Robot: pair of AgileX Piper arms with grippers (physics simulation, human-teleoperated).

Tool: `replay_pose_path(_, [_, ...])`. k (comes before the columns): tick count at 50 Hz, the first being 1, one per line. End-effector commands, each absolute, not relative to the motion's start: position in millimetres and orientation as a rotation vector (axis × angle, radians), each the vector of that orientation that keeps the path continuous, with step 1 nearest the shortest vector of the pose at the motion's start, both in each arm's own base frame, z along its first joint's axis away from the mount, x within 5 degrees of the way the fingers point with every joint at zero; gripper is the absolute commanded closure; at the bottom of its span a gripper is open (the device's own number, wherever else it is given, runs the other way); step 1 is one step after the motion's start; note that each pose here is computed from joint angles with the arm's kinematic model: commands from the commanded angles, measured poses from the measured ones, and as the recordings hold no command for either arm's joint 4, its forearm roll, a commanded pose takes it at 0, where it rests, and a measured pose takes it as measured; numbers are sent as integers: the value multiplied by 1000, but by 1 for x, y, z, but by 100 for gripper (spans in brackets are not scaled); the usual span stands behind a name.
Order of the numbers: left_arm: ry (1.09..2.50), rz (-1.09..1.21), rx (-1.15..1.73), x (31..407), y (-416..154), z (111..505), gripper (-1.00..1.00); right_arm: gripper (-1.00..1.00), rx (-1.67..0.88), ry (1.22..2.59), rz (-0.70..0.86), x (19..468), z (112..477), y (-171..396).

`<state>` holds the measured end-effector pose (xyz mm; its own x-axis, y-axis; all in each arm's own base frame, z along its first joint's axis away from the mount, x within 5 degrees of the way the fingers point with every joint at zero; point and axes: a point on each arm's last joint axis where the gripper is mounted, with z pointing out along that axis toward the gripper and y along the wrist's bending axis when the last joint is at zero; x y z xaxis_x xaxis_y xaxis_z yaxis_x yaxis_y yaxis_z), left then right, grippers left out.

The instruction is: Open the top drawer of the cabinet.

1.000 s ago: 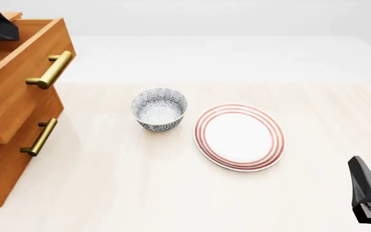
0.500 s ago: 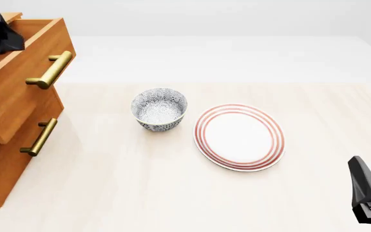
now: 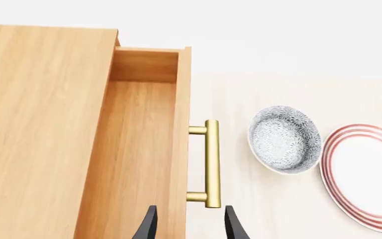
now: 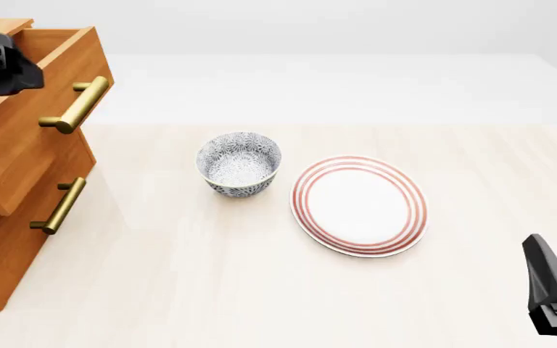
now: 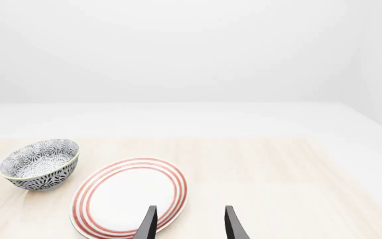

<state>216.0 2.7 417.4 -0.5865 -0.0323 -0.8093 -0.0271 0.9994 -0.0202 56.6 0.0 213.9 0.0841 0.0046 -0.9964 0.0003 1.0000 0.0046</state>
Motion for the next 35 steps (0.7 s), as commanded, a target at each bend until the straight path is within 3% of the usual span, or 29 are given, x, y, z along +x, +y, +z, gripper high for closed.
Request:
replay_pose_path(1, [2209,-4,-53,222,4,407,-100,-100,4,1487,3,57,214,0])
replay_pose_path(35, [2240,-33,-53,242,-2,382,-100,-100,4,1487,3,57,214,0])
